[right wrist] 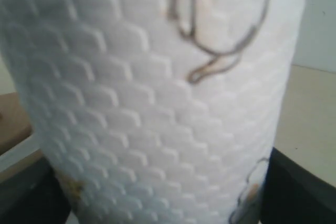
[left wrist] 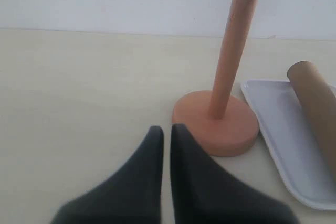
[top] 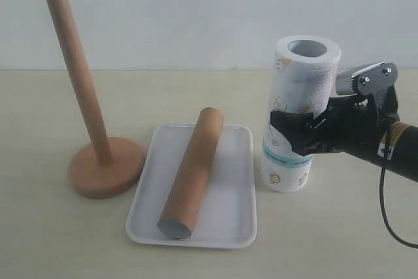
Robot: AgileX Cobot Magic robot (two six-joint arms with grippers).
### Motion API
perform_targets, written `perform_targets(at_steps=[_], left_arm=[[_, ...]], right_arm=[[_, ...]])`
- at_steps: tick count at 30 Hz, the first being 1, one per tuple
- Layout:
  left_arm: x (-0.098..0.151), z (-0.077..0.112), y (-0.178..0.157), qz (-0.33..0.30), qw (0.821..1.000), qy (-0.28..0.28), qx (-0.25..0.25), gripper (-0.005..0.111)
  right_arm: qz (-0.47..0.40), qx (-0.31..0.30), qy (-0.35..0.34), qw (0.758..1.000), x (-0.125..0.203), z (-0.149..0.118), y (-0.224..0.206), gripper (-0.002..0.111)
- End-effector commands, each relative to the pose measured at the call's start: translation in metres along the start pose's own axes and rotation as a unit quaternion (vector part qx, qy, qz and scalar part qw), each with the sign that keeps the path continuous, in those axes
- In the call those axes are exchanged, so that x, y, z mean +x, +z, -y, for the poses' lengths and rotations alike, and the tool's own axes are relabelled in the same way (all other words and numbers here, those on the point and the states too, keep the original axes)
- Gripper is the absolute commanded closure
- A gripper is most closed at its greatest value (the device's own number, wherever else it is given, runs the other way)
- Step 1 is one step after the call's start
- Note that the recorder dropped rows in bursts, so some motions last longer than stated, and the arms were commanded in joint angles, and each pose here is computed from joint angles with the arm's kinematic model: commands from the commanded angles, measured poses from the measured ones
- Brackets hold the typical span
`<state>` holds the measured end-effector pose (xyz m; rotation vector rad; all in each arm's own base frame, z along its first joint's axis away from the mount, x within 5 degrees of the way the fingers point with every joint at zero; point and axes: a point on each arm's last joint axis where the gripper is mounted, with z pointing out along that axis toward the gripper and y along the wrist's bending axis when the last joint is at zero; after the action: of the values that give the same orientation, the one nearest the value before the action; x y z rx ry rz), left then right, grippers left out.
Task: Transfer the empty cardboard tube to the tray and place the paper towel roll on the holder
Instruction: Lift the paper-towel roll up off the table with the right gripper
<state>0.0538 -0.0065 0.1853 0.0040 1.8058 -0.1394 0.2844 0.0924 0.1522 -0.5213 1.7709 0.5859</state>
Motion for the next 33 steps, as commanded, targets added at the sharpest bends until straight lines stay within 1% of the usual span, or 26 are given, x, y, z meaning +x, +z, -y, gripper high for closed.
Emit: perform_targets(at_steps=[1,3,7,10,12,15,18,20,23,26,27,30,33], left_arm=[[0.001,0.000,0.000,0.001,1.000,-0.003,0.002,0.102],[0.001,0.000,0.000,0.001,1.000,-0.003,0.002,0.102],[0.001,0.000,0.000,0.001,1.000,-0.003,0.002,0.102],[0.001,0.000,0.000,0.001,1.000,-0.003,0.002,0.102],[0.001,0.000,0.000,0.001,1.000,-0.003,0.002,0.102],[0.001,0.000,0.000,0.001,1.000,-0.003,0.002,0.102],[0.001,0.000,0.000,0.001,1.000,-0.003,0.002,0.102],[0.001,0.000,0.000,0.001,1.000,-0.003,0.002,0.102],[0.001,0.000,0.000,0.001,1.000,-0.003,0.002,0.102],[0.001,0.000,0.000,0.001,1.000,-0.003,0.002,0.102],[0.001,0.000,0.000,0.001,1.000,-0.003,0.002,0.102],[0.001,0.000,0.000,0.001,1.000,-0.003,0.002,0.102],[0.001,0.000,0.000,0.001,1.000,-0.002,0.002,0.102]], right_arm=[[-0.025,0.012,0.006,1.000,0.006,0.002,0.000,0.108],[-0.026,0.022,0.013,0.999,0.006,0.004,0.000,0.108],[0.013,0.009,0.005,1.000,-0.005,0.001,-0.002,0.108],[0.048,0.004,-0.006,0.999,-0.023,-0.003,-0.008,0.108],[0.052,0.015,-0.019,0.998,-0.035,-0.004,-0.012,0.108],[0.048,0.036,-0.021,0.998,-0.053,-0.005,-0.021,0.108],[0.065,0.041,-0.032,0.997,-0.076,-0.011,-0.033,0.108],[0.084,0.031,-0.045,0.995,-0.091,-0.018,-0.042,0.108],[0.128,0.010,-0.031,0.991,-0.119,-0.029,-0.056,0.108],[0.172,-0.027,-0.030,0.984,-0.150,-0.044,-0.074,0.108],[0.184,-0.043,-0.046,0.981,-0.160,-0.052,-0.080,0.108],[0.208,-0.061,-0.105,0.971,-0.190,-0.076,-0.093,0.108],[0.219,-0.058,-0.125,0.966,-0.218,-0.099,-0.101,0.108]])
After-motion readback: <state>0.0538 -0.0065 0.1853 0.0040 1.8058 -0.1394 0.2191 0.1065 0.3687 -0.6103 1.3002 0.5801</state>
